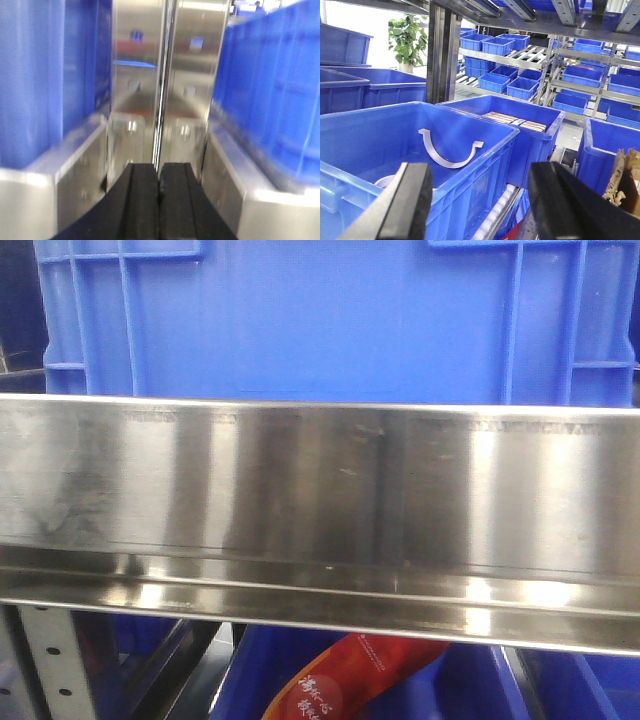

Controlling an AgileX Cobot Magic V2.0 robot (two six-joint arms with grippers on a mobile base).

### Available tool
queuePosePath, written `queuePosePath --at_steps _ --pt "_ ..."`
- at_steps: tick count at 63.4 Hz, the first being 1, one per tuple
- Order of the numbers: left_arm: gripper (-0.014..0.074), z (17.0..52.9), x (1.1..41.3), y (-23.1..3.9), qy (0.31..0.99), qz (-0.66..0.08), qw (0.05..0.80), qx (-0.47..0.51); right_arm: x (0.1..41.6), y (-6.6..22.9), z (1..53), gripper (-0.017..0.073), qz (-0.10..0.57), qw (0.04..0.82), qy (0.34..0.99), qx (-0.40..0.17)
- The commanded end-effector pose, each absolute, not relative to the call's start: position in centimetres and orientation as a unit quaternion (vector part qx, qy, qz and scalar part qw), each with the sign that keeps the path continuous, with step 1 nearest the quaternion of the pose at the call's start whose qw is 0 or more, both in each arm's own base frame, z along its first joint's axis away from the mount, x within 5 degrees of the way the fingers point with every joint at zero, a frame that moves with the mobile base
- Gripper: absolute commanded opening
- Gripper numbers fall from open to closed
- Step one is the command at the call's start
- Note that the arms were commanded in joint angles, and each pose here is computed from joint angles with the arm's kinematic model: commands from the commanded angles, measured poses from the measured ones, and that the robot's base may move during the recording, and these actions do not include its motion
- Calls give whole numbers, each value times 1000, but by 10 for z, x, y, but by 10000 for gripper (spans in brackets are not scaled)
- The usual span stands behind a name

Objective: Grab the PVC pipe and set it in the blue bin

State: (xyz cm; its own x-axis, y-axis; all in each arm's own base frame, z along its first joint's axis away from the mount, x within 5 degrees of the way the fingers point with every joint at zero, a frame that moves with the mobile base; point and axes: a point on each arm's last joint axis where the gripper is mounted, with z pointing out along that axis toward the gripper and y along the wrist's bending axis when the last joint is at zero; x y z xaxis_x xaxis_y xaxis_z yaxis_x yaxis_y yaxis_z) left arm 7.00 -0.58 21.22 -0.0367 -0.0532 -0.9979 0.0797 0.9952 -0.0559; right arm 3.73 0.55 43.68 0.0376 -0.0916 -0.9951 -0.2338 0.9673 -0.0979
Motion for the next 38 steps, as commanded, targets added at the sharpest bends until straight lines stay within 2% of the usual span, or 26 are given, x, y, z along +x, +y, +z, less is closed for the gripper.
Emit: queuePosePath --at_steps 1,20,38 --pt "-111 208 70 -6 714 -49 699 7 36 5 438 309 47 718 685 -116" --pt "-111 213 70 -6 694 -29 719 31 36 5 438 309 47 718 685 -116" --pt "-111 208 70 -6 714 -19 699 36 36 5 438 309 47 718 685 -116"
